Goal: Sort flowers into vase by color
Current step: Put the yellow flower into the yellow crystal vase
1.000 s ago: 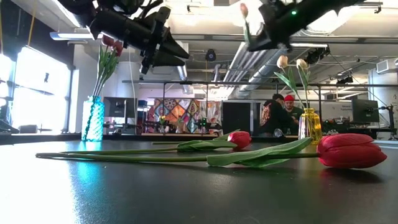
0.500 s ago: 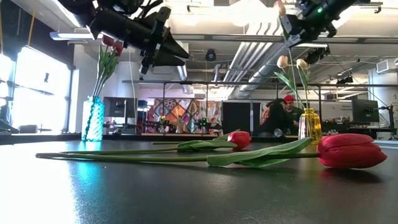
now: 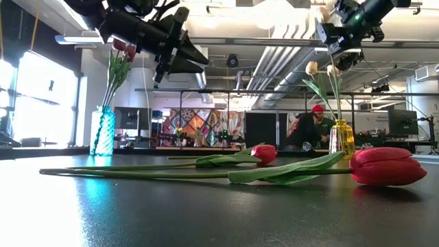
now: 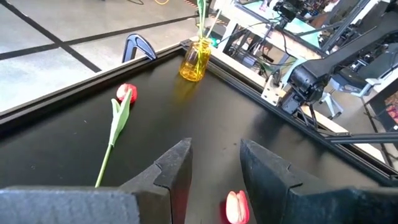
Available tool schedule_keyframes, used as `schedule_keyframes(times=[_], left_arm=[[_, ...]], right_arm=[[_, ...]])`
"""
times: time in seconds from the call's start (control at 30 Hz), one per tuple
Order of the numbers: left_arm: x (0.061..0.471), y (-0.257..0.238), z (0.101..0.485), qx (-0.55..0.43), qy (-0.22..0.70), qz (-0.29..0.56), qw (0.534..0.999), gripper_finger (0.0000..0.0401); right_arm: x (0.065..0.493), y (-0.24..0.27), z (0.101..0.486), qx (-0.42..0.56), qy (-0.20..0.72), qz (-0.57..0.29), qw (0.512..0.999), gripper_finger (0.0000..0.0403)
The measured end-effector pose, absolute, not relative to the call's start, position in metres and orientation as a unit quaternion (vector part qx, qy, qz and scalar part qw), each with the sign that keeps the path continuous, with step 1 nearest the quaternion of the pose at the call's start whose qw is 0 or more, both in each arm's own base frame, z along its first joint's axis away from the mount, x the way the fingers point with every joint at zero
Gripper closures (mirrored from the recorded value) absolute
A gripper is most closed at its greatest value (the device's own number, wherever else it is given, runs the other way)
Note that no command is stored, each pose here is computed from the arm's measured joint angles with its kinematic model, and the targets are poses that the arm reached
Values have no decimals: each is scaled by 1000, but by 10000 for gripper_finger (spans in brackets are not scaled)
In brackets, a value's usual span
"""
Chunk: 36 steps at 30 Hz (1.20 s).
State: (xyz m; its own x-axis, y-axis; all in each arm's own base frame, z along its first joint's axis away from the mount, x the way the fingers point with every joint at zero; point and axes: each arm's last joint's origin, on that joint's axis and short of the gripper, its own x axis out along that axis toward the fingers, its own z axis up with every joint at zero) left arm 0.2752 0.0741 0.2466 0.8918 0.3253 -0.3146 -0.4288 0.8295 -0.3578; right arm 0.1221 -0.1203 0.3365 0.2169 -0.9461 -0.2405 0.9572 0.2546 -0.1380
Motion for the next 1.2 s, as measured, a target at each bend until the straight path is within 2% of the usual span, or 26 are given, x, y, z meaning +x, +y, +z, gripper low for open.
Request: schedule_keyframes(times=[0.4,0.8,1.2], left_arm=[[275,74,247,-189,127,196,954,277],[275,74,247,-189,126,196,954,277],[275,74,247,-189,126,196,954,277]], right_arm=[[116,-127,332,39,150,-630,761,399],[111,-133,324,95,150,-640,747,323],[111,-133,325,96,147,-638,750,290]])
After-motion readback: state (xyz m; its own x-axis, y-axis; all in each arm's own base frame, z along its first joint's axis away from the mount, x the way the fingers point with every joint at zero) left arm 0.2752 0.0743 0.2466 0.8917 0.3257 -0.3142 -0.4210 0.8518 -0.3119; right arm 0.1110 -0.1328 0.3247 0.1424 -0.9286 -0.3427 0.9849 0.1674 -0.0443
